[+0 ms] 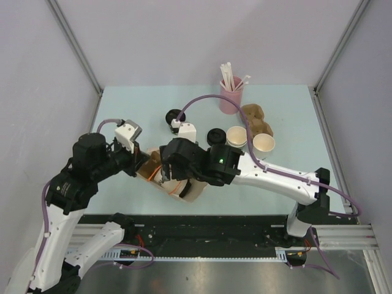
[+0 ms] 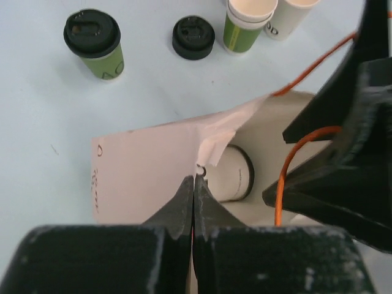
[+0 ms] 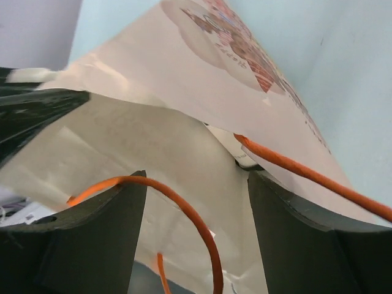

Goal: Pack the takeout coffee

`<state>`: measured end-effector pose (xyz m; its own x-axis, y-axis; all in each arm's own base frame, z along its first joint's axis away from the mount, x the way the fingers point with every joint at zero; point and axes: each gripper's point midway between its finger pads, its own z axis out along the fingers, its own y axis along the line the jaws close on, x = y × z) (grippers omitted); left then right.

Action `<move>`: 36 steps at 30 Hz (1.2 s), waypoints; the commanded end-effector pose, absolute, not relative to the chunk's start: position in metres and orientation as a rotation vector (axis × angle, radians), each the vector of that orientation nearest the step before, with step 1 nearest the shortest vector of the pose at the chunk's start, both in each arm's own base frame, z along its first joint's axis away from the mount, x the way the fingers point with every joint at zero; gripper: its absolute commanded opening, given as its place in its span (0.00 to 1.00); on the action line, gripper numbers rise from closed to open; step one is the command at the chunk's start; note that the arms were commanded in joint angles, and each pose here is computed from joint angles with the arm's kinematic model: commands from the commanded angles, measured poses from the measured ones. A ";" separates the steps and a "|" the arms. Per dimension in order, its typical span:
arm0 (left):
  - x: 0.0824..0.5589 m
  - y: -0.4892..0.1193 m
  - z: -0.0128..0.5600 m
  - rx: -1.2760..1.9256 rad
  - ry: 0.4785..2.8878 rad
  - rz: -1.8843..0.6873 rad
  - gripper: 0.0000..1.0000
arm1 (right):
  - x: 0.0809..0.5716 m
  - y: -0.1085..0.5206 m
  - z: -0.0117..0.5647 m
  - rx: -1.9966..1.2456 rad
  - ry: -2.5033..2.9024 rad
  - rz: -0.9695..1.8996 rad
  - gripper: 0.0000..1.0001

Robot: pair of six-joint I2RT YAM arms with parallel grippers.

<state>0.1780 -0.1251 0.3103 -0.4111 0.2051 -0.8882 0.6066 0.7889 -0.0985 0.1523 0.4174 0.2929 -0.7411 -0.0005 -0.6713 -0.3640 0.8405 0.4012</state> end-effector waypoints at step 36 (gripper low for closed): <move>0.177 -0.137 0.307 0.489 2.055 -0.619 0.00 | 0.173 0.420 0.063 0.003 2.858 0.364 0.86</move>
